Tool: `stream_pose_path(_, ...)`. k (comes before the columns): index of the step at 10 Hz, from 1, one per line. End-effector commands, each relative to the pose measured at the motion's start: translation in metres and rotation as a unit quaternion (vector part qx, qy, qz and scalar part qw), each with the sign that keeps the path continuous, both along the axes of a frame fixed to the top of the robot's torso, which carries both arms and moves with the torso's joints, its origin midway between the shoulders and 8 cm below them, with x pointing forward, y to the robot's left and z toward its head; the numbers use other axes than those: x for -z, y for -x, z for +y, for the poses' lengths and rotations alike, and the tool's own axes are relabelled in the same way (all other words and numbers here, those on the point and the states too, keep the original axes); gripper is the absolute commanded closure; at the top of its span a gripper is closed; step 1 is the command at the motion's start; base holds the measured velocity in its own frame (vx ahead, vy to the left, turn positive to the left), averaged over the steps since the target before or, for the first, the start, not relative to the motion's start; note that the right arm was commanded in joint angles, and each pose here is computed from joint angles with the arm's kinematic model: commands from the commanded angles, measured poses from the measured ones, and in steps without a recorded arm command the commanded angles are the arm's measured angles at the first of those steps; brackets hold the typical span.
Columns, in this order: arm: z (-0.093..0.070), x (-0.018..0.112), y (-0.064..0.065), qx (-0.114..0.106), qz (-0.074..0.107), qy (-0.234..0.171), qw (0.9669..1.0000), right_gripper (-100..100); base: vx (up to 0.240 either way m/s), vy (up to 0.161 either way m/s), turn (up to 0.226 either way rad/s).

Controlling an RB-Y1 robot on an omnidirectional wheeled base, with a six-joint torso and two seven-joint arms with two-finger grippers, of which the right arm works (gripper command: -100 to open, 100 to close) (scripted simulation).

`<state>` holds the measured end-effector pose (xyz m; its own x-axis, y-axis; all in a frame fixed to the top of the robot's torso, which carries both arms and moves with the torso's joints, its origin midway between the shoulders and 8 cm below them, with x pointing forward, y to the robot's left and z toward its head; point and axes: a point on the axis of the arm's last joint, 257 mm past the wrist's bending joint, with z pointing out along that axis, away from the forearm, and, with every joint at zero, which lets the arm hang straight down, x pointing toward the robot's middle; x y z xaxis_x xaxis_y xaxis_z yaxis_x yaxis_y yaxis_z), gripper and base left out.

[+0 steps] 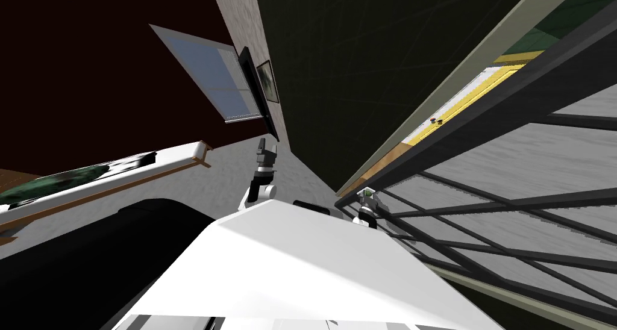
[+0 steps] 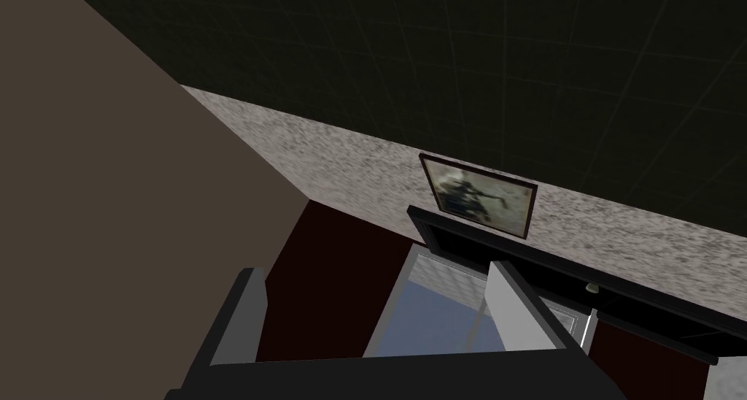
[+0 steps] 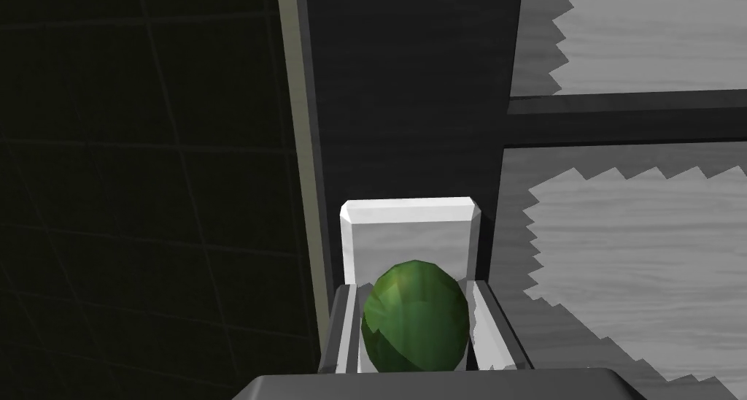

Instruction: Pull the door open

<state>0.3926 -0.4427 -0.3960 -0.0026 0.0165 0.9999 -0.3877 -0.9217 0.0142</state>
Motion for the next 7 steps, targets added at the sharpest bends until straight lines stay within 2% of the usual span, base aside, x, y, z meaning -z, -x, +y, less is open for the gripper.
stream_pose_path(1,0.006,0.003,0.003,-0.017,0.001,-0.003,0.9999,100,-0.249,0.016,0.133)
stream_pose_path(4,0.013,0.003,0.006,-0.046,0.001,-0.005,0.9989,100,-0.248,-0.038,0.141)
stream_pose_path(6,0.018,0.004,0.009,-0.062,0.002,-0.008,0.9980,100,-0.240,0.003,0.100)
stream_pose_path(7,0.016,0.005,0.009,-0.057,0.003,-0.006,0.9984,100,-0.089,0.000,0.019)
